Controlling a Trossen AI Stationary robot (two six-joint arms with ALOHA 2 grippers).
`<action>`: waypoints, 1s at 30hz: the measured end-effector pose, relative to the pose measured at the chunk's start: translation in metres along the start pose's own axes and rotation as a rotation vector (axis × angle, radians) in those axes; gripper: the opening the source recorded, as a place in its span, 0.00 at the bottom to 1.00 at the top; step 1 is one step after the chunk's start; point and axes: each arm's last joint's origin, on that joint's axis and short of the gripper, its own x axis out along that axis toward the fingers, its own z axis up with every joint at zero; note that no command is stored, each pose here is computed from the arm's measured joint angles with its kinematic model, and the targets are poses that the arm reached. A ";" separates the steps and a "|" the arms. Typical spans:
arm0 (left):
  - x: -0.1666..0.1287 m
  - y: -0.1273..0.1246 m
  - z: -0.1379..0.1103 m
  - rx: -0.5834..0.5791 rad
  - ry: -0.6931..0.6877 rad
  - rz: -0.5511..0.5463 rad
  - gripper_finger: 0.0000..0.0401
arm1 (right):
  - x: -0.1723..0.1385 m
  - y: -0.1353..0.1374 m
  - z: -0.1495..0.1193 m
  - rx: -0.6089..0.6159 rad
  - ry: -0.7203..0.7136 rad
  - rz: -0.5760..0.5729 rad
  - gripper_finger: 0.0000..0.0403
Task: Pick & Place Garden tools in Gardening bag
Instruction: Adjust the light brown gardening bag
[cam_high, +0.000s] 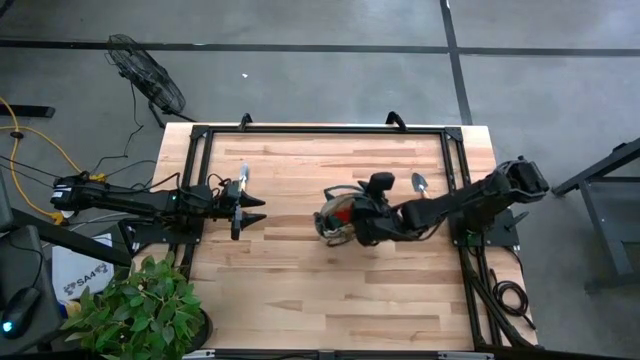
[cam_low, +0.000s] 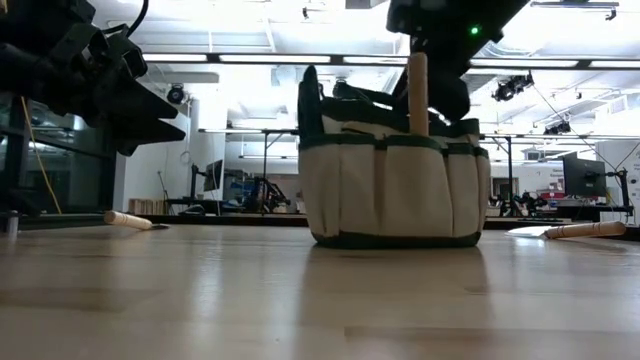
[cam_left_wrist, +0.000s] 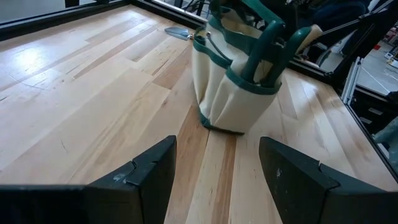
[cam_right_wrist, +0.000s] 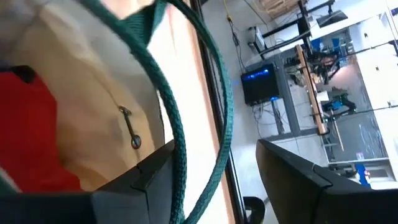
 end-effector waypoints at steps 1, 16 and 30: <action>0.000 0.000 0.000 0.000 0.000 0.000 0.56 | 0.003 -0.002 0.000 0.002 0.004 -0.005 0.51; 0.000 0.000 0.000 0.008 0.003 0.001 0.56 | 0.041 -0.027 0.009 -0.012 -0.037 0.060 0.51; 0.000 0.001 -0.002 0.010 0.020 0.008 0.56 | 0.049 -0.039 0.018 -0.089 -0.117 0.034 0.51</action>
